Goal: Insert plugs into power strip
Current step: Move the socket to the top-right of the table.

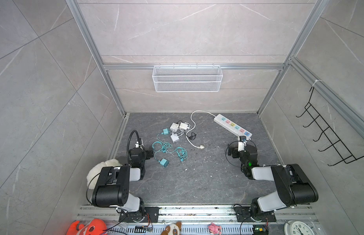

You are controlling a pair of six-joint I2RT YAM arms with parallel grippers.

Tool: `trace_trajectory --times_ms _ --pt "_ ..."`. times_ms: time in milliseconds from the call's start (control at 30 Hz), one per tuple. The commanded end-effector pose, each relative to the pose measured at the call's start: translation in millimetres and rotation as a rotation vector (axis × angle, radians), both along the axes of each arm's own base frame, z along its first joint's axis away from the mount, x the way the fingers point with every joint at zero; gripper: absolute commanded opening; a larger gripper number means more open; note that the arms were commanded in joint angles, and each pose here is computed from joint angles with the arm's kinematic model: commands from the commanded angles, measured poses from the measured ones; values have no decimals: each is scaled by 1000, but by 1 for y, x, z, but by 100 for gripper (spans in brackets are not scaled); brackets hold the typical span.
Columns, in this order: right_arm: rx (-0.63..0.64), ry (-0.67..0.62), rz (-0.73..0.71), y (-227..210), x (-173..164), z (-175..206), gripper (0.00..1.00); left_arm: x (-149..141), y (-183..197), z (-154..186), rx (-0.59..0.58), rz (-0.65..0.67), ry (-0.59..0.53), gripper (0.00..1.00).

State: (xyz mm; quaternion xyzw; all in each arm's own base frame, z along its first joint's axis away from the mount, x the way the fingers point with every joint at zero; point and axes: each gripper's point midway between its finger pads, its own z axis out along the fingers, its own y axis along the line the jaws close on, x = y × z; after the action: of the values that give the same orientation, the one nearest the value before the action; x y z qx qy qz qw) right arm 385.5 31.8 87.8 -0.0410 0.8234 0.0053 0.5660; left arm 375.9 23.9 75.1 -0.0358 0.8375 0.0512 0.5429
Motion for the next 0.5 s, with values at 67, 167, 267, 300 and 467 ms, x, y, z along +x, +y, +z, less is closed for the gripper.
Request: trace_trajectory --times_ms 67,167,267,300,467 --pt "12 -8 3 2 4 4 99 8 0 11 -4 -5 -39 100" --pt "12 -8 3 2 4 4 99 8 0 11 -3 -5 -40 100" --pt "14 -6 3 2 4 4 99 9 1 10 -14 -11 -32 100" --pt "14 -6 4 2 4 4 99 9 1 11 -13 -10 -33 100" --pt "9 -9 -21 -3 5 13 99 7 -2 14 -1 -31 -44 100"
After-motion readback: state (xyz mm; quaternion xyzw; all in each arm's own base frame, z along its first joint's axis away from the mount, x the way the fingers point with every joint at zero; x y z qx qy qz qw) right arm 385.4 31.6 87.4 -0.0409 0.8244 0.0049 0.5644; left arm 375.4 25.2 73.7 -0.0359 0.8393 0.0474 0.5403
